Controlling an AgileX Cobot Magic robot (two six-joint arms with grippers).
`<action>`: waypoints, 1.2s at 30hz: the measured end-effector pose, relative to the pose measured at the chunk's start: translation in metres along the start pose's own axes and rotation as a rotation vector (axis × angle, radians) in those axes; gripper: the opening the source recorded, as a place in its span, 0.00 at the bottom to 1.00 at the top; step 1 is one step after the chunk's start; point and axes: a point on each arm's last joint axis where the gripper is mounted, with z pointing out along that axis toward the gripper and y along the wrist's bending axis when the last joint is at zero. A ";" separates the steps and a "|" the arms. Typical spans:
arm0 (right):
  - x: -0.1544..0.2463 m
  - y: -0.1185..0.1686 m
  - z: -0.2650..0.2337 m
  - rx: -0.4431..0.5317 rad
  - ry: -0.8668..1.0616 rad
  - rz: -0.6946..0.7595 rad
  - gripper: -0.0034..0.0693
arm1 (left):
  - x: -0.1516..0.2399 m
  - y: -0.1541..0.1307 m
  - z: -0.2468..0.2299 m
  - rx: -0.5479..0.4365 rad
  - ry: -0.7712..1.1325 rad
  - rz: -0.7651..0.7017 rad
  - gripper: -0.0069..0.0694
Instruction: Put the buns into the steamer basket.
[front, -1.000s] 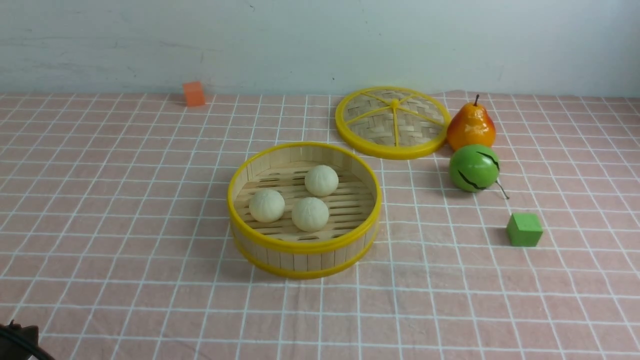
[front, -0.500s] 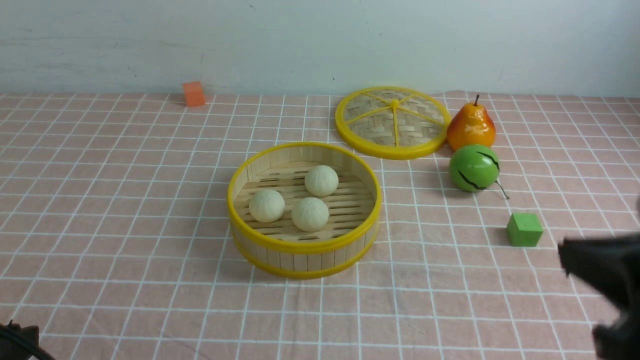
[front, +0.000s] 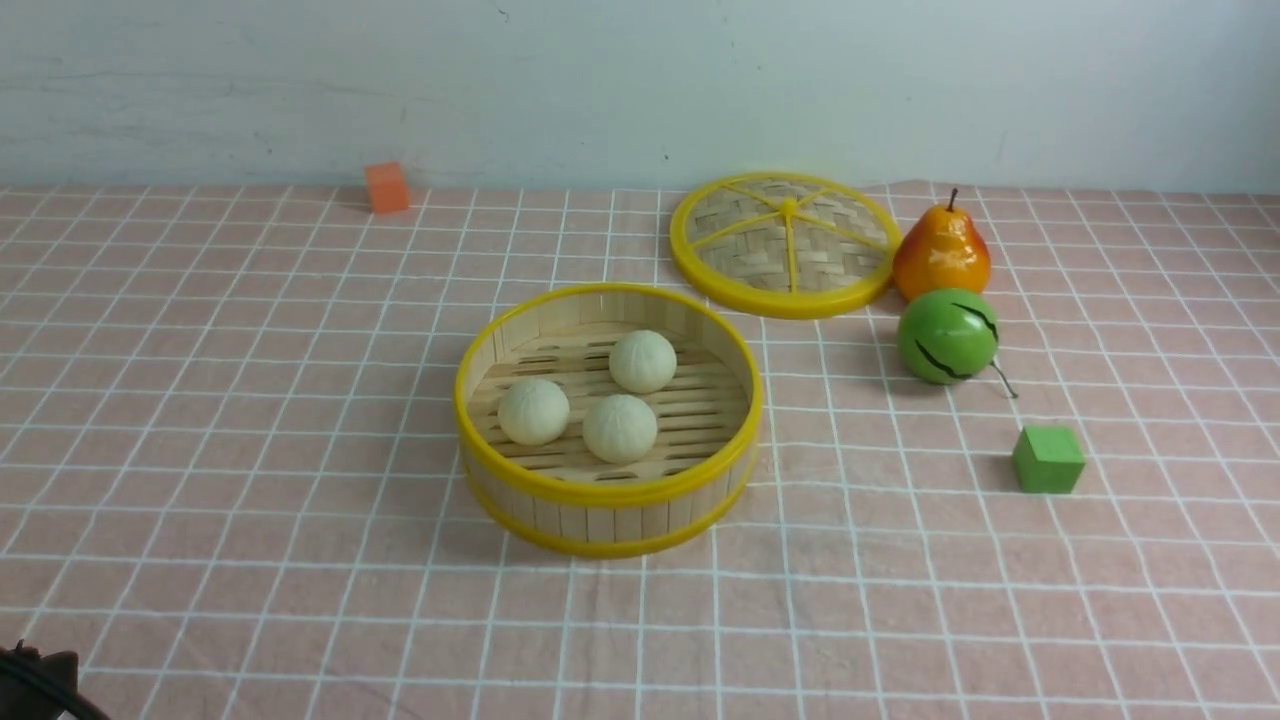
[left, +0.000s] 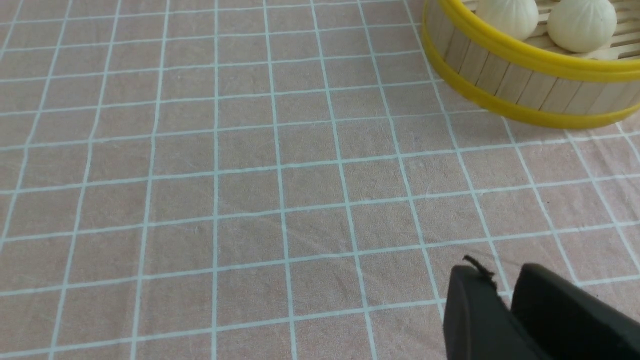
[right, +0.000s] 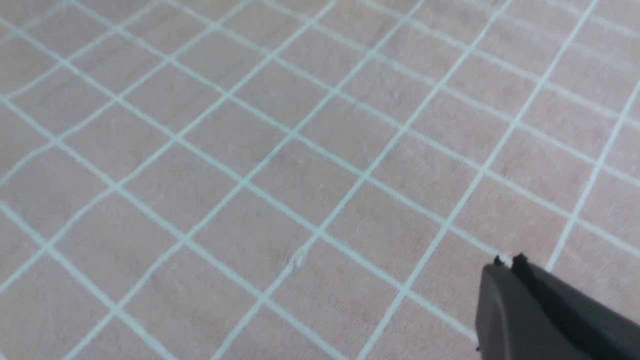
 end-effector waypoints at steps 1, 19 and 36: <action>-0.002 -0.002 -0.004 0.027 -0.034 0.013 0.05 | 0.000 0.000 0.000 0.000 0.000 0.000 0.25; 0.012 -0.028 -0.045 0.515 -0.196 0.304 0.05 | 0.000 0.000 0.000 -0.005 0.004 0.003 0.27; 0.012 -0.027 -0.045 0.511 -0.195 0.320 0.08 | 0.000 0.001 0.000 -0.006 0.004 0.004 0.28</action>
